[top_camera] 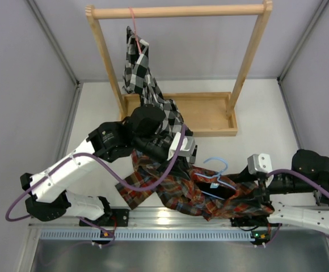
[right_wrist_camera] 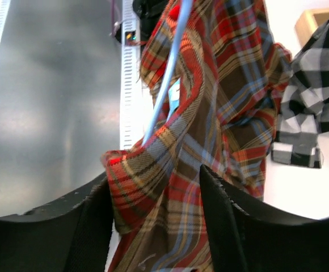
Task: Place the shirt on the hanger
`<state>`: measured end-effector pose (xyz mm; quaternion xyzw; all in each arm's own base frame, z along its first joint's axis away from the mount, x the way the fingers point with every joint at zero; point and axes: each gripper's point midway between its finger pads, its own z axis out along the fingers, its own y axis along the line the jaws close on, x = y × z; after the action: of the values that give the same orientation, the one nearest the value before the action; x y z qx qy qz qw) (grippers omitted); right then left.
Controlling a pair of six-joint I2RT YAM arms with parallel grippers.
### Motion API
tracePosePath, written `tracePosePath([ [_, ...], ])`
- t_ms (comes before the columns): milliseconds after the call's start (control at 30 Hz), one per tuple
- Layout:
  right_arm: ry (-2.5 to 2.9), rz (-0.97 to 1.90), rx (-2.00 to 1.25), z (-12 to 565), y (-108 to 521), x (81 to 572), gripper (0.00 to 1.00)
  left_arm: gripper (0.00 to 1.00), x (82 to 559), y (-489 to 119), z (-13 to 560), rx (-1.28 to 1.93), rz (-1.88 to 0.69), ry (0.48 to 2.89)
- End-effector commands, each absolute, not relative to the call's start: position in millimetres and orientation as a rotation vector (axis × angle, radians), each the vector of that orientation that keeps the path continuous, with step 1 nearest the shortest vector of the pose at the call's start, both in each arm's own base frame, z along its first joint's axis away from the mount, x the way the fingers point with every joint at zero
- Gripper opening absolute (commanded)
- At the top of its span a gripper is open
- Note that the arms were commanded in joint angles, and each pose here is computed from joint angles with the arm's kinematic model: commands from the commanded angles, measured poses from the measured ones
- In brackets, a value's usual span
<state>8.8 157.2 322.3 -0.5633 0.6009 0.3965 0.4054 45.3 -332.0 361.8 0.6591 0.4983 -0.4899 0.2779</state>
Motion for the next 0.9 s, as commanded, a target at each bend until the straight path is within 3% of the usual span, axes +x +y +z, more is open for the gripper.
tracePosePath([
  [0,1.39,0.986,-1.275,355,169,26,0.52,0.0,40,-331,390,1.744,-1.349,1.232],
  [33,1.365,0.992,-1.238,363,170,29,0.46,0.0,40,-331,390,1.741,-1.345,1.234],
  [200,1.344,1.007,-1.126,372,166,35,0.43,0.0,41,-331,391,1.735,-1.339,1.241],
  [500,1.368,1.012,-1.168,361,174,33,0.17,0.0,43,-329,404,1.692,-1.328,1.224],
  [600,1.341,1.011,-1.165,367,171,33,0.0,0.0,48,-327,410,1.647,-1.302,1.223],
  [767,1.312,0.961,-0.985,398,149,48,0.0,0.0,72,-329,418,1.49,-1.192,1.288],
  [867,1.285,0.957,-0.913,413,134,50,0.0,0.13,93,-327,426,1.349,-1.104,1.319],
])
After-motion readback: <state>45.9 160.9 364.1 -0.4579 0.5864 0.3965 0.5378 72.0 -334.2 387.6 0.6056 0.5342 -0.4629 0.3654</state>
